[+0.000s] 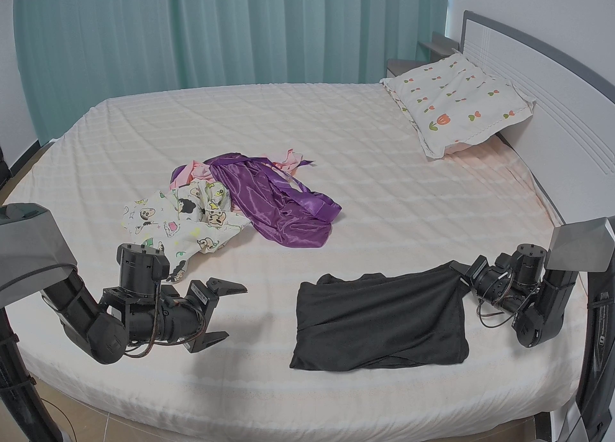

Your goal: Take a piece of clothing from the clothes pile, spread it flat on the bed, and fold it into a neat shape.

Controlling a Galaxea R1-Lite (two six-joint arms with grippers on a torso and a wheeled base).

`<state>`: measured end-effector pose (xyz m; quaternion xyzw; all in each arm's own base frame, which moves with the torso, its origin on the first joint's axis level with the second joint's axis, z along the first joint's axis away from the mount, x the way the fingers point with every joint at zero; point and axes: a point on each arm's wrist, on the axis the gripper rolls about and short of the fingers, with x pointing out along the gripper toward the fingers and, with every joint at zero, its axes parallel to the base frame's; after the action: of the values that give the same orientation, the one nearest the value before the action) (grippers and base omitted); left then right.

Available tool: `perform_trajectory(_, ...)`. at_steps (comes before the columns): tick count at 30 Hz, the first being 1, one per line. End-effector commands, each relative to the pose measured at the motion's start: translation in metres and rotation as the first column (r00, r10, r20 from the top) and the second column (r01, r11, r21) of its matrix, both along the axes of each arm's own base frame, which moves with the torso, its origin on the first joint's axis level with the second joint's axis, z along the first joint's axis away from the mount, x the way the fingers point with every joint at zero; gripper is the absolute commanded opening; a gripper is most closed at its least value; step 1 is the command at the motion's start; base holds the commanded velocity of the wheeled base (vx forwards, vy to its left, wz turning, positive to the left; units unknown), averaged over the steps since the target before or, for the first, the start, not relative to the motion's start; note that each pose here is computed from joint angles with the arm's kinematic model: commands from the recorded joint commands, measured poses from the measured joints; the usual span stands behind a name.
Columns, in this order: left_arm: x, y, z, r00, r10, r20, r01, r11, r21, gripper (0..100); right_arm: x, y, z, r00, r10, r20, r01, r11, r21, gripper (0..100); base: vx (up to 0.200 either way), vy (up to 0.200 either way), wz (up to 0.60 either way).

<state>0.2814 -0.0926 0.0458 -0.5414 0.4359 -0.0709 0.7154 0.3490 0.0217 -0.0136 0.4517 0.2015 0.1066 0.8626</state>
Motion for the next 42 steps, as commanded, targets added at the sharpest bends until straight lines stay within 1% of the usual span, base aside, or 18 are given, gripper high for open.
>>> perform_trajectory(1,0.0,0.0,0.0,1.0,-0.001,-0.001,0.001,1.0,0.0,100,0.002,-0.002,0.0,1.0,-0.007,0.009,0.007,1.0,0.007,0,0.0,0.0,0.0)
perform_trajectory(8,0.0,0.0,-0.001,1.0,0.0,-0.003,0.0,1.0,0.0,100,0.0,-0.001,0.001,1.0,-0.004,0.006,0.004,1.0,0.007,0,0.0,0.0,0.0)
perform_trajectory(9,0.0,0.0,0.0,1.0,0.0,-0.002,0.0,1.0,-0.001,100,-0.001,-0.001,0.002,1.0,-0.002,0.006,0.002,1.0,0.007,100,0.0,0.0,0.0)
perform_trajectory(14,0.002,-0.001,-0.002,1.0,0.001,-0.002,-0.001,1.0,0.001,100,-0.012,-0.001,0.01,1.0,-0.001,0.002,0.001,1.0,-0.003,100,0.0,0.0,0.0)
perform_trajectory(18,0.002,-0.003,-0.002,1.0,-0.005,-0.002,0.005,1.0,0.001,100,-0.029,-0.004,0.028,1.0,0.003,0.024,-0.002,0.999,-0.042,100,0.0,0.0,0.0)
perform_trajectory(19,0.002,-0.003,-0.002,1.0,-0.005,-0.002,0.005,1.0,0.001,100,-0.029,-0.004,0.028,1.0,0.003,0.024,-0.002,0.999,-0.042,100,0.0,-0.2,0.0)
perform_trajectory(20,0.003,-0.004,-0.002,1.0,-0.007,-0.002,0.007,1.0,0.002,100,-0.039,-0.006,0.034,1.0,0.002,0.022,-0.001,0.998,-0.056,100,0.0,-0.2,0.0)
perform_trajectory(22,0.002,-0.003,-0.002,1.0,-0.006,-0.003,0.006,1.0,0.0,100,-0.051,-0.006,0.039,1.0,0.005,0.008,-0.005,0.998,-0.062,100,0.0,-0.2,0.0)
perform_trajectory(25,0.003,-0.004,-0.001,1.0,0.0,0.002,0.0,1.0,-0.001,100,-0.064,-0.002,0.037,0.999,0.023,-0.026,-0.025,0.997,-0.077,100,0.0,-0.2,0.0)
perform_trajectory(28,0.003,-0.005,0.001,1.0,0.017,0.017,-0.018,1.0,0.017,100,-0.072,-0.002,0.042,0.999,0.03,-0.023,-0.032,0.996,-0.087,100,0.0,-0.133,0.0)
perform_trajectory(32,0.005,-0.024,0.006,0.995,0.032,0.096,-0.038,0.998,0.058,100,-0.101,0.004,0.044,0.995,0.056,-0.085,-0.063,0.994,-0.089,100,0.0,0.0,0.0)
perform_trajectory(33,0.007,-0.032,0.008,0.992,0.026,0.124,-0.035,0.997,0.068,100,-0.109,0.007,0.042,0.991,0.071,-0.112,-0.081,0.993,-0.09,100,0.0,0.0,0.0)
perform_trajectory(34,0.008,-0.036,0.009,0.991,0.019,0.132,-0.028,0.997,0.07,100,-0.112,0.009,0.042,0.989,0.077,-0.123,-0.088,0.992,-0.091,100,0.0,0.0,0.0)
perform_trajectory(37,0.013,-0.055,0.016,0.982,-0.041,0.183,0.027,0.997,0.076,100,-0.124,0.016,0.036,0.981,0.068,-0.179,-0.09,0.989,-0.113,100,0.0,0.0,0.0)
perform_trajectory(39,0.02,-0.062,0.014,0.975,-0.071,0.209,0.051,0.994,0.099,100,-0.129,0.02,0.031,0.975,0.075,-0.21,-0.103,0.987,-0.122,100,0.0,0.0,0.0)
perform_trajectory(40,0.02,-0.062,0.014,0.975,-0.071,0.209,0.051,0.994,0.099,100,-0.129,0.02,0.031,0.975,0.075,-0.21,-0.103,0.987,-0.122,100,0.0,0.0,0.0)
perform_trajectory(41,0.03,-0.068,0.009,0.97,-0.104,0.22,0.073,0.987,0.145,100,-0.134,0.022,0.029,0.969,0.087,-0.229,-0.118,0.985,-0.125,100,0.0,0.0,0.0)
perform_trajectory(42,0.032,-0.069,0.007,0.969,-0.111,0.219,0.077,0.985,0.157,100,-0.134,0.022,0.029,0.969,0.088,-0.231,-0.12,0.985,-0.125,100,0.0,0.0,0.0)
